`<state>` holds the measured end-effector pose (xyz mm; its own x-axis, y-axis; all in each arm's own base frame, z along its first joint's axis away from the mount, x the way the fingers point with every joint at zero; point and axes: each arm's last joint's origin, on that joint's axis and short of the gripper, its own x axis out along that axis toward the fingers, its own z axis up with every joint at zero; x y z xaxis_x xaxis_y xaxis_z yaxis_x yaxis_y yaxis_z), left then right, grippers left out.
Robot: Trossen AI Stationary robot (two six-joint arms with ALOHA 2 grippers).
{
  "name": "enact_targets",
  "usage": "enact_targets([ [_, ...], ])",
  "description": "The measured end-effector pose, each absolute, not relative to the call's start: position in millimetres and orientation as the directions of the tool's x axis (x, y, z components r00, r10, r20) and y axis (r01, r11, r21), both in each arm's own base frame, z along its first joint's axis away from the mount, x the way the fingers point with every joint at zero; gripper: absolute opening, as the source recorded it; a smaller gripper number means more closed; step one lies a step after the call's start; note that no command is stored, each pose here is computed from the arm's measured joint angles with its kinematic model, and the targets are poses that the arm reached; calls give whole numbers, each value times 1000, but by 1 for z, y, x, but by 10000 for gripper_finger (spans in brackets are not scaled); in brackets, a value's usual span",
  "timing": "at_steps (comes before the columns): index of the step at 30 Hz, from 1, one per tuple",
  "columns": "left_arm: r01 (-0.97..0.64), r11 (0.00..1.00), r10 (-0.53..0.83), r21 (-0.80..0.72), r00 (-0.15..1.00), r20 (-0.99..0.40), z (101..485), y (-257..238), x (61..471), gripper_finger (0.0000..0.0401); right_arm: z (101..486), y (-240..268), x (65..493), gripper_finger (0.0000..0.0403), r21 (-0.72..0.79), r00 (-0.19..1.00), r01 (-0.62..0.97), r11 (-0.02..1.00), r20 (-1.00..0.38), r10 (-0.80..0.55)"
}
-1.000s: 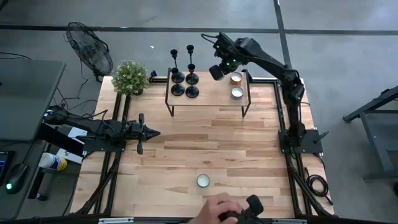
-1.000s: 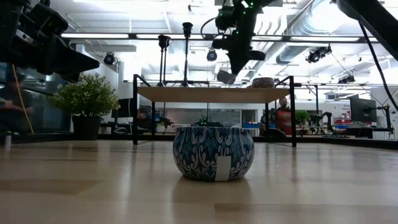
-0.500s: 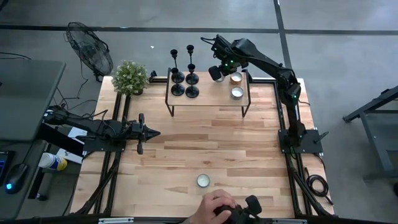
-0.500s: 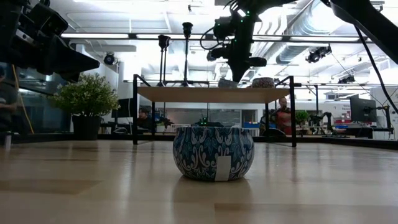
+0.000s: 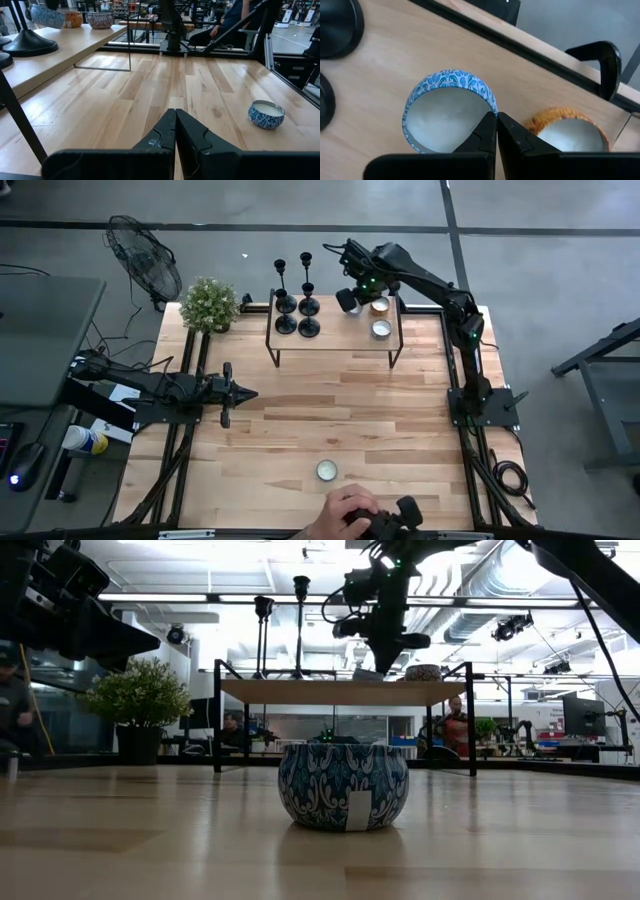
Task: Pick & Place candle stick holders
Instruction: Put the light blue scented candle on the shelf
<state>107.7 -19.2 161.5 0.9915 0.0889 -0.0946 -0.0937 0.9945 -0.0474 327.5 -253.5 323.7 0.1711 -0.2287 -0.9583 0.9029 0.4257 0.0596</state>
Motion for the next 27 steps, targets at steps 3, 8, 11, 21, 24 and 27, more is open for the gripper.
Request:
enact_targets([
  [3, -94, 994, 89, -48, 992, -94, 162, -19, 108, 0, 324, -254, 328, 0, 63, 174, 906, 418, -957, -234],
  [8, -94, 994, 89, -47, 992, -94, 162, -19, 108, 0, 323, -254, 327, 0, 55, 165, 904, 424, -960, -226],
  [11, -94, 994, 89, -47, 992, -95, 161, -19, 108, 0, 323, -254, 326, 0, 52, 160, 905, 423, -962, -223],
  [21, -94, 994, 89, -47, 992, -95, 161, -19, 108, 0, 323, -255, 324, 0, 51, 155, 905, 421, -964, -217],
  [24, -94, 994, 89, -48, 992, -94, 162, -19, 108, 0, 323, -254, 324, 2, 55, 156, 904, 423, -965, -210],
  [27, -94, 994, 89, -47, 992, -95, 161, -19, 108, 0, 323, -254, 324, 11, 54, 155, 905, 423, -966, -207],
])
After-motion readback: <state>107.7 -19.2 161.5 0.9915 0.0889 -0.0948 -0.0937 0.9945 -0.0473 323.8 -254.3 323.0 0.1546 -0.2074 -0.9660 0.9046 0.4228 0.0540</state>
